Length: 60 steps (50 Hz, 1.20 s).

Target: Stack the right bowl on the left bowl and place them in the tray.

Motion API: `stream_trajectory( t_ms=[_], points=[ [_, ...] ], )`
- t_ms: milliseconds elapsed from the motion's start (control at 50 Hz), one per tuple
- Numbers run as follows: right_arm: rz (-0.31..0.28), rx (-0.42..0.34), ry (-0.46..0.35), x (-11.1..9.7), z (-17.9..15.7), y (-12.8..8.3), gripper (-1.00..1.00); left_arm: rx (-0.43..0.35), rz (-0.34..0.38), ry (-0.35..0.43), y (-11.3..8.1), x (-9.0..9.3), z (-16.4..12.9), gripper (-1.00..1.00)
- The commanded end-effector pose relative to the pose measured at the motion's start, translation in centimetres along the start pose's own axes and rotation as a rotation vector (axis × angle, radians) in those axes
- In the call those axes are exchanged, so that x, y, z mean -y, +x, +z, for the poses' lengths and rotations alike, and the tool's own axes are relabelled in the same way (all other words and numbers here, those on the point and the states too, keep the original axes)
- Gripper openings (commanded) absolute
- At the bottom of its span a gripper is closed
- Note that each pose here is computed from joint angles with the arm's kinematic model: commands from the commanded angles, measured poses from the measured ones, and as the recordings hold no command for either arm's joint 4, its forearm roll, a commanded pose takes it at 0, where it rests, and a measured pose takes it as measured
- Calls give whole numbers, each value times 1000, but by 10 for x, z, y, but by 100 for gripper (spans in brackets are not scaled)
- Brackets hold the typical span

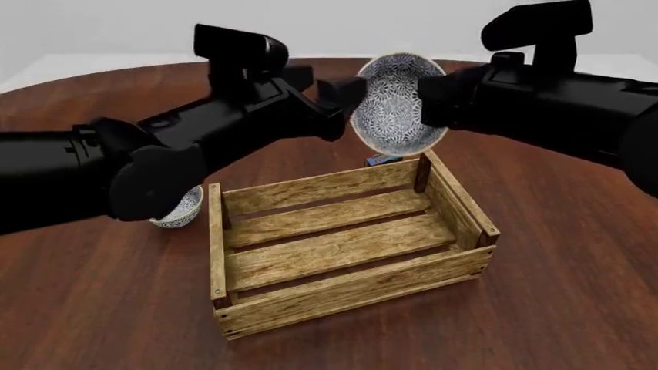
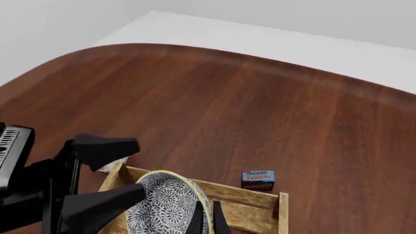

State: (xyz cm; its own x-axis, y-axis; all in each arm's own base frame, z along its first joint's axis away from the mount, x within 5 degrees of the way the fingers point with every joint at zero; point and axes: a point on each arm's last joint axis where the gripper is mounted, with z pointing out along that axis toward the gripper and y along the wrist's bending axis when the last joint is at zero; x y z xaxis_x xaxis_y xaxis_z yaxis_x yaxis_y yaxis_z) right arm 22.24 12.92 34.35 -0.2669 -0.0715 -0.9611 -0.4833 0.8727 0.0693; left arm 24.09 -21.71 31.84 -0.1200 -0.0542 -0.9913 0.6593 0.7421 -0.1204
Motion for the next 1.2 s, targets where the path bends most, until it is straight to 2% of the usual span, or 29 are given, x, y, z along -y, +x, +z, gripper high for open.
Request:
stream_trajectory(
  t_ms=[20,600,620,1020,1040,1200],
  points=[
    [21,11,-9,-2,-2,-3,-100,-31,-15,11,14,3,9,100],
    [7,12,-26,-6,-6,-3,-100,-71,-46,6,37,1,27,100],
    [8,13,-27,-7,-7,-4,-100,-71,-51,8,37,2,27,-100],
    [9,18,-26,-6,-9,-5,-100,-66,-57,13,38,3,23,-100],
    [9,19,-23,-6,-9,-5,100,-66,-56,11,38,3,23,-100],
    [25,38,-27,-6,-17,-6,100,-59,-51,-3,35,-3,23,-100]
  ],
)
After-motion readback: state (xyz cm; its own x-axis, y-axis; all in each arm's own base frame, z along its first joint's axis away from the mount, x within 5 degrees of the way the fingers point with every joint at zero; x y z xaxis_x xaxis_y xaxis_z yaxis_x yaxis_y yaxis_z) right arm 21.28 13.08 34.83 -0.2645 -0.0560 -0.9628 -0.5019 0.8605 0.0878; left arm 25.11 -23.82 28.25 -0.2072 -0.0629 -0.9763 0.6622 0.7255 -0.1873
